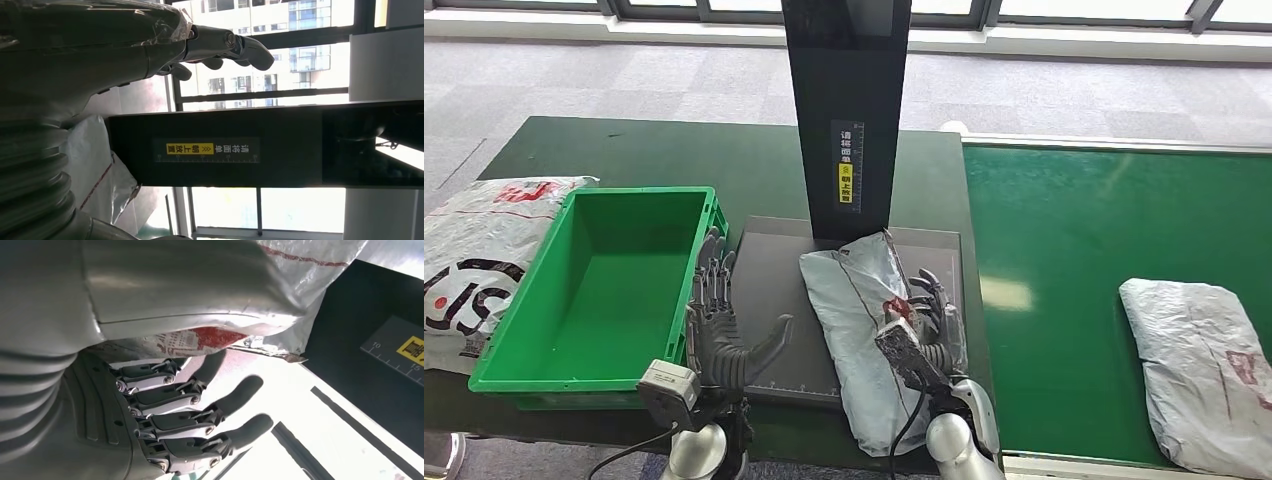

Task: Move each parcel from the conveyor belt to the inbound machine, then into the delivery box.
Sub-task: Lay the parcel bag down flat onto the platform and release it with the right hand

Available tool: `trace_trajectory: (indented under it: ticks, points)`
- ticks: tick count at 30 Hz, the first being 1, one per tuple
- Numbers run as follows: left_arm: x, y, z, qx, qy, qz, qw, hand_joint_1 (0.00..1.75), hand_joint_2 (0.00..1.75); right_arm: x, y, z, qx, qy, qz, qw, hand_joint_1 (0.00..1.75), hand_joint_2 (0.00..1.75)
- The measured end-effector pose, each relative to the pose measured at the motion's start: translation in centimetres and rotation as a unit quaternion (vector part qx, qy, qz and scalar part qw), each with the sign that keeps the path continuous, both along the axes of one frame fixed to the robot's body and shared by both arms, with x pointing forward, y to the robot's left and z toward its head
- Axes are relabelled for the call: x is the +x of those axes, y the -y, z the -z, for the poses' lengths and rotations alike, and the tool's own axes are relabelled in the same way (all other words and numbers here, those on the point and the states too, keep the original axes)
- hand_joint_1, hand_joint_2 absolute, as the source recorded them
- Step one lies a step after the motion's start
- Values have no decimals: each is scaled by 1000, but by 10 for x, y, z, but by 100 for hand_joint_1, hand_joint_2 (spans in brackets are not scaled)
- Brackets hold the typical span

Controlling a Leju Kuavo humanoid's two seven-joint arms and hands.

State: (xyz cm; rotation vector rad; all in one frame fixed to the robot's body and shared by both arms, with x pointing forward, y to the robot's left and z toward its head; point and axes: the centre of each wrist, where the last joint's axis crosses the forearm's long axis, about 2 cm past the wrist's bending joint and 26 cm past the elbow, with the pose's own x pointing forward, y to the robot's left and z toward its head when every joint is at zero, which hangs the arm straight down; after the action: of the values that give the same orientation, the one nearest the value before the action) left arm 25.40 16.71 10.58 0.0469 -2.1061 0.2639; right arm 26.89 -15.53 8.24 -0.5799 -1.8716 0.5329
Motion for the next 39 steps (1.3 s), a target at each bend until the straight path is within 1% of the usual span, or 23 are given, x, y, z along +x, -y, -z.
trace_trajectory:
  ticks: [5,13,15,17,20,24,29,32,36,39]
  points:
    - [0,0,1,0,-2,-1,1000,0,175,0,1,1,25,24,-7,999,0,0]
    - [0,0,1,1,-3,-2,1000,0,175,0,1,-1,35,41,-6,999,0,0]
    - [0,0,2,1,-4,-3,1000,0,175,0,3,-5,39,67,5,997,0,0]
    - [0,0,2,2,-5,-6,1000,0,175,1,6,-11,43,115,30,992,0,0]
    - [0,1,4,9,-11,-6,1000,0,175,1,16,-34,48,209,68,974,0,0]
    - [0,4,14,64,-50,3,997,0,175,-3,37,-80,59,315,108,941,0,0]
    - [7,17,30,167,-109,31,979,0,175,-16,57,-126,80,404,142,900,0,0]
    - [19,25,34,185,-124,41,974,0,175,-24,64,-144,87,437,152,882,0,0]
    - [28,33,35,193,-137,54,970,0,175,-30,69,-157,91,462,158,868,0,175]
    - [35,43,34,213,-155,83,961,0,175,-33,72,-162,94,472,161,862,0,175]
